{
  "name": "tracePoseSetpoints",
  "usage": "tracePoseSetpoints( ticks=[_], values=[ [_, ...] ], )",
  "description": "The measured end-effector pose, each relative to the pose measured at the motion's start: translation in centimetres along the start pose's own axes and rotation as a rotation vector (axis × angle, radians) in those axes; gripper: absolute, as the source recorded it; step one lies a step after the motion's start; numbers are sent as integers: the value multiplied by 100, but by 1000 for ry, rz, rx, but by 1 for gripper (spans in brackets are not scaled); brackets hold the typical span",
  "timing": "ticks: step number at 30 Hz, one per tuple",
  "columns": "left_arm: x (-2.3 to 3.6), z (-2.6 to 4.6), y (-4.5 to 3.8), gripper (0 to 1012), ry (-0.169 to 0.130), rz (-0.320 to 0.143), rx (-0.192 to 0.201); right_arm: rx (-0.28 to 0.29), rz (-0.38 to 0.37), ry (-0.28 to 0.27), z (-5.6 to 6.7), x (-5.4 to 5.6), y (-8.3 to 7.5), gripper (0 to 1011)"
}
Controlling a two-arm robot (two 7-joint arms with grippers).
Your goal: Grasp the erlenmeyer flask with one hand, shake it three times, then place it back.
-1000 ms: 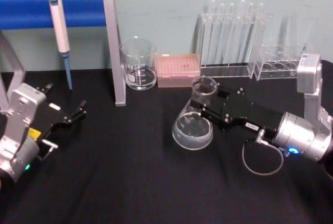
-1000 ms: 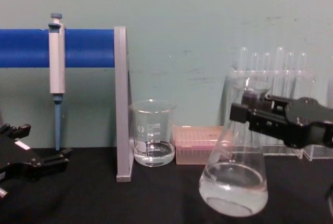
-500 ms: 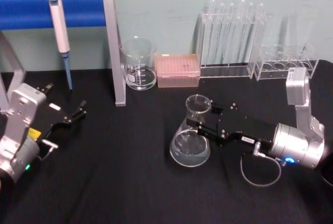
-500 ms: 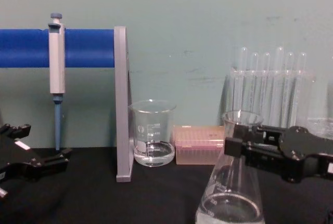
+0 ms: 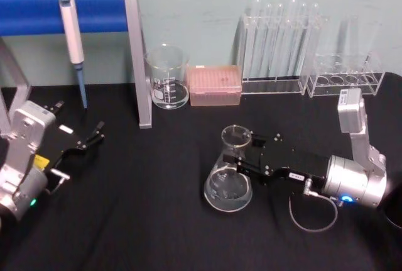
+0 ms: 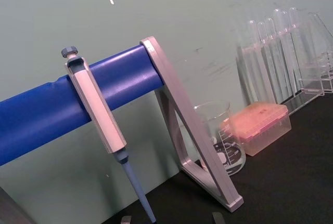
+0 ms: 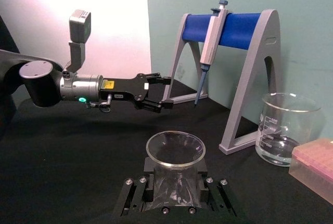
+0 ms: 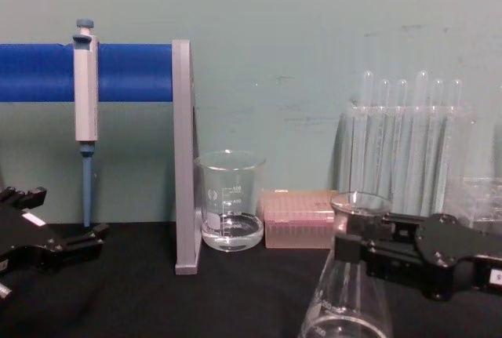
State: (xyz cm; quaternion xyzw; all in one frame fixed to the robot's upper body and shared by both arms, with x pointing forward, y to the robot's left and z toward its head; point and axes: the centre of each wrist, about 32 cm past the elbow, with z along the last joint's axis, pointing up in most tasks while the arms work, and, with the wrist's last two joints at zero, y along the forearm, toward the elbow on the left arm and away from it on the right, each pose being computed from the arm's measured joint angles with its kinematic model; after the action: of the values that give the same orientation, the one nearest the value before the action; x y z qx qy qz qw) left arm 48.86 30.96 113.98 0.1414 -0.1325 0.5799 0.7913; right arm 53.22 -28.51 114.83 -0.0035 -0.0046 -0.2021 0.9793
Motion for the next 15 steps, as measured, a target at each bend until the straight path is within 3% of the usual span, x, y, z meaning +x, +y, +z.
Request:
tracePoseSetpoints(
  ticks=[15],
  values=[
    [0, 0, 0, 1001, 0, 0, 0, -3, 18, 21, -61, 21, 16, 449]
  ],
)
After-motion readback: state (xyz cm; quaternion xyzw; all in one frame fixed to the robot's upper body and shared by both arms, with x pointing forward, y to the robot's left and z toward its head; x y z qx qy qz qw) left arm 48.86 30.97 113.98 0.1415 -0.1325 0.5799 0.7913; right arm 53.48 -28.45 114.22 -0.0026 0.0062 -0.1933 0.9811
